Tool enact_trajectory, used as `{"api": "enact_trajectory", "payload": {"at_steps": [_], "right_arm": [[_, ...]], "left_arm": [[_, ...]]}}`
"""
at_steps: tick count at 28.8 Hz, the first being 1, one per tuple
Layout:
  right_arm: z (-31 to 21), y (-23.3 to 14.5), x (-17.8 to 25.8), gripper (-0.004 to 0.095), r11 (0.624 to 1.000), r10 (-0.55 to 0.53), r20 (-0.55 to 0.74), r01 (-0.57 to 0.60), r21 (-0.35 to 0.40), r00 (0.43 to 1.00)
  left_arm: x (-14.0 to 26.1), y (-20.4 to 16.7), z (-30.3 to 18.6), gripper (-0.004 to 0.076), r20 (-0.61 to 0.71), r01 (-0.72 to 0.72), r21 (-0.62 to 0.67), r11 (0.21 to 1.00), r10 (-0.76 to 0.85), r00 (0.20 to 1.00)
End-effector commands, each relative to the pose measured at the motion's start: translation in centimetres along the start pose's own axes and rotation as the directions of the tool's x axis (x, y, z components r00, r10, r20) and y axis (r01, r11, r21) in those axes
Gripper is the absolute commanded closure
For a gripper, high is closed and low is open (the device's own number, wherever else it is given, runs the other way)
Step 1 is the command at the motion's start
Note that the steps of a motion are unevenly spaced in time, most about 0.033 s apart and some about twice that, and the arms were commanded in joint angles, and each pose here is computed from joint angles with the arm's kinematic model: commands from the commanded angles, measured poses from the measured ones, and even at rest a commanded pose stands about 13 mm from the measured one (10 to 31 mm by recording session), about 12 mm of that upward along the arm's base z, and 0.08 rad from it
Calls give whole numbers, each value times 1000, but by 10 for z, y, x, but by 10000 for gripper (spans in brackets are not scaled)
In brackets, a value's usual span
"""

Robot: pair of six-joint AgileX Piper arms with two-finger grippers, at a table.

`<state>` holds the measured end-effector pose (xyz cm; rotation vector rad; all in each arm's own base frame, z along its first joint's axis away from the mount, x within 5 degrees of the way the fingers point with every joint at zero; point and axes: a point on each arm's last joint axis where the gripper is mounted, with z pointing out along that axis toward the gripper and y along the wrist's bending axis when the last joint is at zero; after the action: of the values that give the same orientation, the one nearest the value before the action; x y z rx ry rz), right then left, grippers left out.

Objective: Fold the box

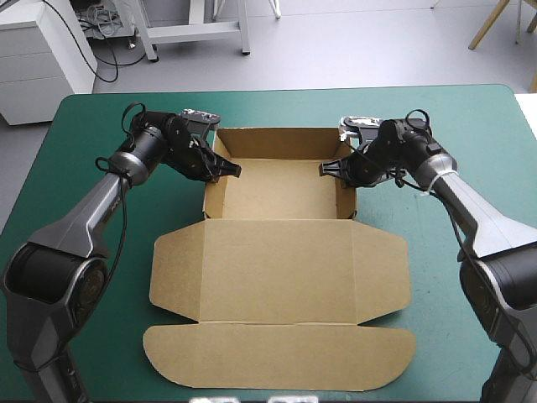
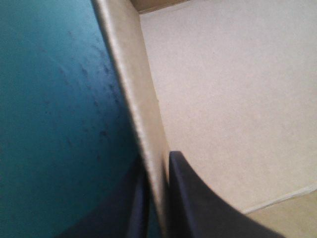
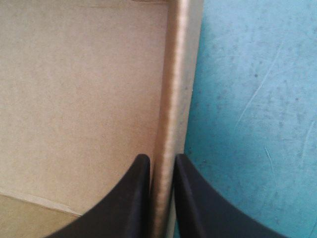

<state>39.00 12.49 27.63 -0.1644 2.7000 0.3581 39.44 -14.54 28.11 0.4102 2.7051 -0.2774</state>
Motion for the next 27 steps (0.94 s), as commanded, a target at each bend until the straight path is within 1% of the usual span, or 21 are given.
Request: {"api": "enact_trajectory", "payload": {"at_steps": [1,2,3,4,5,6,7,10,17,20,24,26,27], "right_arm": [[-39,13,-16,564,998,-44,112,49,-38,993],[-44,15,-19,498,998,-48,120,53,-41,992],[-48,16,-21,440,997,-50,127,56,-43,991],[-52,17,-23,402,997,-53,133,59,-45,990],[-56,18,-24,369,997,-56,138,63,-46,989],[-59,19,-26,354,997,-59,141,66,-45,988],[-62,19,-27,353,997,-62,143,69,-45,988],[-71,20,-28,353,996,-72,152,79,-35,986],[-105,16,-21,355,991,-126,168,117,61,978],[-125,18,-16,355,990,-136,195,125,67,971],[-157,21,-4,354,989,-146,220,135,65,964],[-167,21,2,347,987,-160,203,149,66,966],[-174,22,5,335,987,-161,218,151,63,963]], "left_arm": [[-3,-8,-17,479,40,-30,27,999,29,999],[-3,-9,-18,407,42,-30,29,999,29,999],[-3,-9,-20,316,46,-31,28,999,29,998],[-3,-9,-23,234,52,-31,29,999,30,998],[-3,-9,-26,171,65,-35,27,999,33,997],[-4,-10,-30,132,84,-36,26,999,34,996],[-5,-10,-35,118,109,-38,26,999,35,993],[-8,-12,-53,132,178,-49,15,999,46,983],[0,-12,-99,164,248,-91,-45,995,99,964],[9,-16,-133,191,301,-123,-56,991,134,944],[27,-20,-181,197,371,-152,-71,986,168,913],[40,-23,-207,197,412,-169,-81,982,187,892],[54,-25,-231,197,441,-188,-91,978,209,873]]}}
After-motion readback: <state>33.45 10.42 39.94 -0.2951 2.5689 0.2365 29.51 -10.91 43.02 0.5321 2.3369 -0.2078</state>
